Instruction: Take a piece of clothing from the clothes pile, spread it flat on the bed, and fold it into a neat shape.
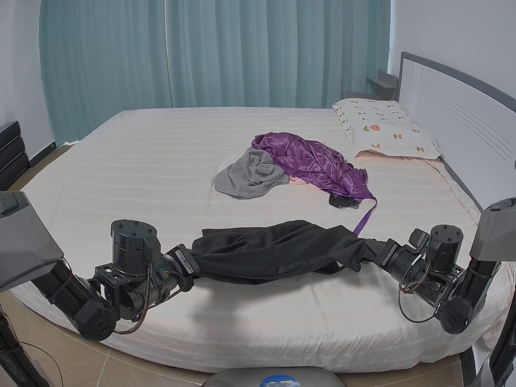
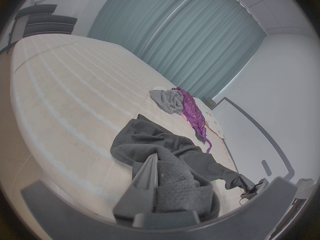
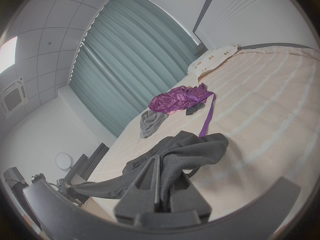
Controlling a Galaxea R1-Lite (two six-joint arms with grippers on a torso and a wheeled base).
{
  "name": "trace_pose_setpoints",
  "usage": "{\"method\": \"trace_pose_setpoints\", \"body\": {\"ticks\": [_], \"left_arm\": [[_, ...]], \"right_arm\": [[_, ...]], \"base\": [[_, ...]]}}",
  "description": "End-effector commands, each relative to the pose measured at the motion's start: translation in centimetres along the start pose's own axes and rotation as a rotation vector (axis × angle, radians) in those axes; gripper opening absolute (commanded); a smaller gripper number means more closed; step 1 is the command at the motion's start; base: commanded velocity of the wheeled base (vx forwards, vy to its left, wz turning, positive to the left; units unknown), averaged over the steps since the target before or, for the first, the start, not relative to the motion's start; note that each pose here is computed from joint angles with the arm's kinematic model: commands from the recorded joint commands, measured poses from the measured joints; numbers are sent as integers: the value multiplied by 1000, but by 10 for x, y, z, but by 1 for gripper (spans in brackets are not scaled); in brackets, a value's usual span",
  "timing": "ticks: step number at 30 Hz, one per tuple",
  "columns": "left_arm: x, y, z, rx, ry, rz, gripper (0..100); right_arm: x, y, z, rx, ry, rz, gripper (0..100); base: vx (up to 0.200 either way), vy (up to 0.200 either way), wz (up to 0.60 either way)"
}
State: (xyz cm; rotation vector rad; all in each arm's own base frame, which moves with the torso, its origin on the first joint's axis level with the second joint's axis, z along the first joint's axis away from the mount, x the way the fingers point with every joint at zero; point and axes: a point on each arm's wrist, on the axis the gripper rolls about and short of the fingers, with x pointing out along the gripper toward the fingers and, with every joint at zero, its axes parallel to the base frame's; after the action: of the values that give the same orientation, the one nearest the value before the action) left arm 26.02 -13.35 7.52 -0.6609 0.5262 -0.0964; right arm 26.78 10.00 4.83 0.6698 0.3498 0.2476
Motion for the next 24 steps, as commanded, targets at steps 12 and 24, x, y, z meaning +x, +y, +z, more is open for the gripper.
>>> {"method": "trace_pose_setpoints", "body": {"ticks": [12, 24], "left_arm": [[-1, -2, 9, -30, -33, -9, 0], [-1, -4, 19, -52, -102, -53, 0]], "right_arm": [[-1, 15, 6, -1, -86, 7, 0], [-6, 24, 18, 69, -133, 49, 0]], "base": [[0, 200, 0], [0, 200, 0]]}}
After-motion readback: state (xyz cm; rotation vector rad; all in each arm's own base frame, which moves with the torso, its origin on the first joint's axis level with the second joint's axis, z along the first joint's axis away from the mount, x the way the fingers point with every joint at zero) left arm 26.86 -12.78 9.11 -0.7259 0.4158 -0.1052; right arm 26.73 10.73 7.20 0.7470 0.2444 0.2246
